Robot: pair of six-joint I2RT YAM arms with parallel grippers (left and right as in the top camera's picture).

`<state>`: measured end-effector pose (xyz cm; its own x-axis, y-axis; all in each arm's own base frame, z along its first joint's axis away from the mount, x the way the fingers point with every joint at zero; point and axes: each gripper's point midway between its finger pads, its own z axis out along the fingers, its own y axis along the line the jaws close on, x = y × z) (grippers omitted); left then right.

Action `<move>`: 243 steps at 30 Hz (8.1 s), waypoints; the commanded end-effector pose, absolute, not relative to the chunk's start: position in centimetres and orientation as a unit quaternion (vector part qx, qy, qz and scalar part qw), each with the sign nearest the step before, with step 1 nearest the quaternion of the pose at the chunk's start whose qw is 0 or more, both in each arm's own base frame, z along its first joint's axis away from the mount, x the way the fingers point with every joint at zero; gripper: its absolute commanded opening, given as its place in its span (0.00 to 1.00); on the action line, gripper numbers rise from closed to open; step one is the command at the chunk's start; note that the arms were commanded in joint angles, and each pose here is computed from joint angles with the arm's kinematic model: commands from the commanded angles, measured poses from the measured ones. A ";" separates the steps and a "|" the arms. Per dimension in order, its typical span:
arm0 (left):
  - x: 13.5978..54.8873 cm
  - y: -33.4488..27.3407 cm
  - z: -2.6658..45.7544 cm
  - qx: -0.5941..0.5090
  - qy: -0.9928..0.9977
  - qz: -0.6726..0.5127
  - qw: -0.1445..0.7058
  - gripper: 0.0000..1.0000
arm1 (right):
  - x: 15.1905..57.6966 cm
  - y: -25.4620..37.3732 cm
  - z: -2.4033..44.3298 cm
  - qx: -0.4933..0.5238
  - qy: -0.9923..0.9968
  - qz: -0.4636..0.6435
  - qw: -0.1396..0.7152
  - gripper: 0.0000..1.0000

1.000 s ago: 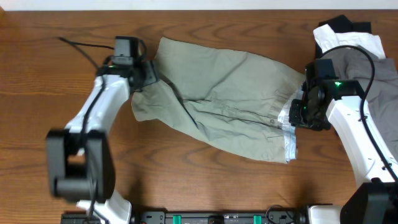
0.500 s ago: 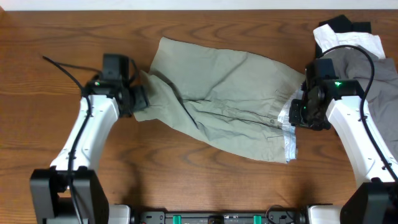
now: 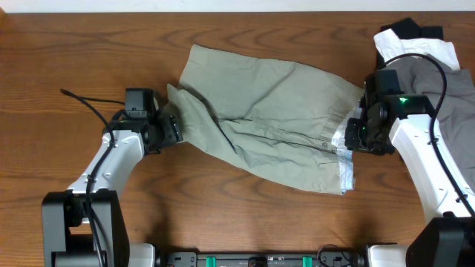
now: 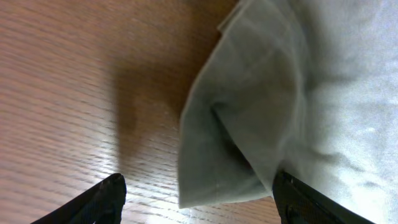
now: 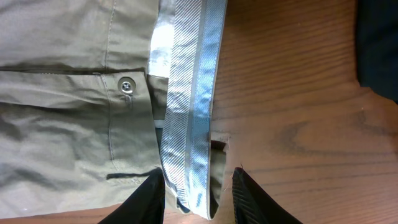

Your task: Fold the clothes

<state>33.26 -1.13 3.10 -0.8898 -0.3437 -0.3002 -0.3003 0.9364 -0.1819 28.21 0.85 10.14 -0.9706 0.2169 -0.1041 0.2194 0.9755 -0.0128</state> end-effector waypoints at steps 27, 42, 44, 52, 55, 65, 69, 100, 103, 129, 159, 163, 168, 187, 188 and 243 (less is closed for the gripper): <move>32.0 -1.5 0.1 -0.152 0.979 -0.064 0.118 0.52 | 28.4 0.9 10.3 0.101 0.993 -0.014 0.057 0.34; 33.0 -2.5 -1.5 -0.150 0.977 -0.092 0.118 0.06 | 28.1 0.9 10.2 0.101 0.993 -0.015 0.050 0.35; 32.9 -2.5 -1.5 -0.150 0.978 -0.091 0.115 0.06 | 28.1 0.9 10.2 0.101 0.994 -0.015 0.049 0.35; 32.0 -2.5 -1.7 -0.151 0.979 -0.090 0.098 0.06 | 27.1 0.9 10.1 0.101 0.994 -0.018 0.030 0.35; 31.7 -2.5 -1.7 -0.152 0.980 -0.089 0.091 0.06 | 26.0 1.2 9.5 0.101 0.995 -0.009 0.008 0.35; 31.3 -2.5 -1.8 -0.153 0.981 -0.087 0.082 0.06 | 22.9 2.0 4.3 0.105 0.994 0.013 -0.032 0.38; 31.3 -2.5 -1.8 -0.153 0.981 -0.087 0.082 0.06 | 21.6 3.8 2.7 0.106 0.991 0.065 -0.049 0.40; 31.0 -2.7 -1.7 -0.152 0.981 -0.093 0.076 0.06 | 20.6 6.4 0.8 0.041 0.987 0.148 -0.042 0.01; 30.7 -3.3 -0.6 -0.150 0.980 -0.111 0.073 0.06 | 21.6 7.8 1.5 0.038 0.980 0.192 -0.026 0.01; 31.3 3.4 25.1 -0.193 0.876 -0.114 0.428 0.06 | 33.1 2.7 20.0 0.058 0.957 0.217 0.184 0.01; 31.7 2.7 17.5 -0.215 0.926 -0.134 0.279 0.06 | 23.1 3.4 12.8 0.071 0.976 0.206 -0.029 0.01; 34.8 2.9 18.8 -0.198 0.910 -0.149 0.333 0.06 | 27.6 3.4 12.5 0.065 0.972 0.218 0.064 0.01; 41.0 3.5 27.1 -0.162 0.819 -0.181 0.520 0.06 | 37.9 2.9 19.7 0.079 0.925 0.250 0.275 0.01; 38.5 -2.2 28.8 -0.094 0.847 -0.289 0.435 0.06 | 34.5 0.8 19.5 0.131 0.968 0.134 0.166 0.03; 37.8 -2.7 27.6 -0.091 0.861 -0.288 0.410 0.06 | 33.3 0.6 17.9 0.133 0.975 0.122 0.130 0.04; 31.8 -5.4 9.4 -0.062 0.982 -0.143 0.102 0.06 | 22.5 0.1 -3.7 0.258 0.962 0.089 -0.003 0.37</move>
